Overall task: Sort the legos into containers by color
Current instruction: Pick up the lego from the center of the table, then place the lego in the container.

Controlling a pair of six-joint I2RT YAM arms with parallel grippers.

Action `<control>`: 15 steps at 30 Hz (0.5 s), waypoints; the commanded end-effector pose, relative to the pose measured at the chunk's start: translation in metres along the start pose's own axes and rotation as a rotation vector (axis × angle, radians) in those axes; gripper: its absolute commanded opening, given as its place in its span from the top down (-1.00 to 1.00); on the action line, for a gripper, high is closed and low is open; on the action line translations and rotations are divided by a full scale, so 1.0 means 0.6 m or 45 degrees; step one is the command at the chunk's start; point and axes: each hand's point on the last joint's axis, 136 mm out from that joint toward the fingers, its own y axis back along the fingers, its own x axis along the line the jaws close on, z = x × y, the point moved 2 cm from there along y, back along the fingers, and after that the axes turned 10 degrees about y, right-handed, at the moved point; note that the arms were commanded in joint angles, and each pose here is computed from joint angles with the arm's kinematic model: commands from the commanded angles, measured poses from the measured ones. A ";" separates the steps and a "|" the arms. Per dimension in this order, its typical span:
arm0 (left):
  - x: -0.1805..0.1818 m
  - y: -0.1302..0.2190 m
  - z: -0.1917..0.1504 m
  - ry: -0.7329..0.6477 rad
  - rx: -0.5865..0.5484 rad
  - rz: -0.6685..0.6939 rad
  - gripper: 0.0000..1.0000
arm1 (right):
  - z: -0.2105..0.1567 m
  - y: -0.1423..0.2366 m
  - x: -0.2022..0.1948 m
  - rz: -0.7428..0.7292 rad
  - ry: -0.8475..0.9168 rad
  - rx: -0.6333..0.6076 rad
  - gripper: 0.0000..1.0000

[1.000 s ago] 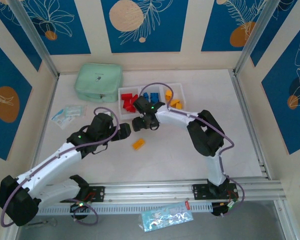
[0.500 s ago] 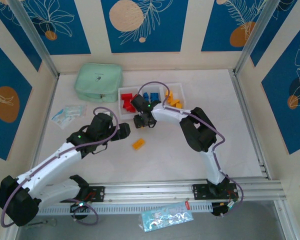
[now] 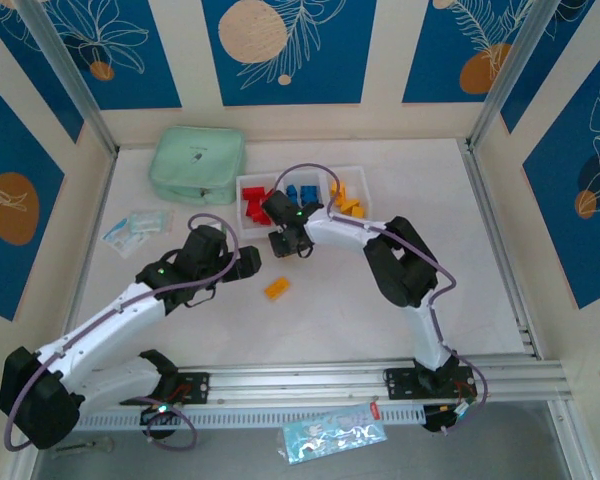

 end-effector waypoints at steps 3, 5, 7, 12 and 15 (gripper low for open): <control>-0.021 0.006 0.007 0.007 0.026 -0.060 -0.99 | -0.001 0.083 -0.005 0.047 -0.007 -0.092 0.43; -0.031 0.005 0.008 0.004 0.032 -0.090 -0.99 | -0.007 0.103 -0.020 0.048 -0.028 -0.107 0.43; -0.040 0.002 0.010 0.006 0.040 -0.119 -0.99 | -0.010 0.123 -0.040 0.051 -0.062 -0.124 0.43; -0.070 -0.015 0.010 -0.003 0.081 -0.176 -0.99 | -0.001 0.163 -0.116 0.020 -0.165 -0.182 0.43; -0.087 -0.028 0.010 -0.016 0.097 -0.186 -0.99 | 0.015 0.175 -0.163 0.001 -0.226 -0.215 0.42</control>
